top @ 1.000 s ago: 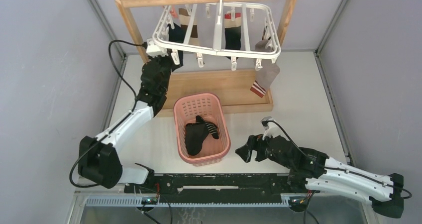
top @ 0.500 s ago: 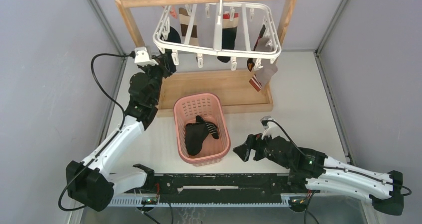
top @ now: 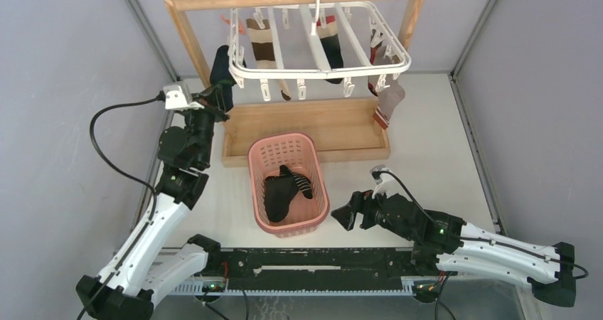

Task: Remove the socks clipped to the hanger
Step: Remove the sock from the hanger.

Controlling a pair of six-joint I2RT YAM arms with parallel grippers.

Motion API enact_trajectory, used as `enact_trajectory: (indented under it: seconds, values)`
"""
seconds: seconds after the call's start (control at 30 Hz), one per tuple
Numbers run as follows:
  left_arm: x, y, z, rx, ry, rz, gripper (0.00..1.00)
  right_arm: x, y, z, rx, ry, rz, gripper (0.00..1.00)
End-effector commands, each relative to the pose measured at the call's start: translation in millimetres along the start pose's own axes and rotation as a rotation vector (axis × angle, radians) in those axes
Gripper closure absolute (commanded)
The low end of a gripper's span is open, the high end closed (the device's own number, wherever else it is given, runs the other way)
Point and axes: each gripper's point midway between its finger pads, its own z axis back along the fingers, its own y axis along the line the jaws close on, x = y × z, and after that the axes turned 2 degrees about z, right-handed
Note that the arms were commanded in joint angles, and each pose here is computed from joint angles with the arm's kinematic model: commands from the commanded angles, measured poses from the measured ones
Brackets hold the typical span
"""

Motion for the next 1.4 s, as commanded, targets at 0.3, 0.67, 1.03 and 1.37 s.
enact_trajectory:
  seconds: [0.3,0.67,1.03,1.37]
  values:
    - [7.8,-3.9,25.7,-0.049,0.012,0.047,1.00,14.8,17.2,5.5,0.064,-0.041,-0.015,0.07]
    - [0.4,-18.3,36.6,-0.126,0.083,0.065,1.00,19.9,12.8,2.6,0.059,-0.044,-0.005,0.06]
    - [-12.4,-39.3,43.6,-0.198,0.159,0.066,1.00,28.0,10.0,-1.9,0.066,-0.033,0.003,0.06]
    - [-7.4,-56.2,55.1,-0.225,0.183,0.034,1.00,32.9,10.3,2.1,0.077,-0.053,0.002,0.06]
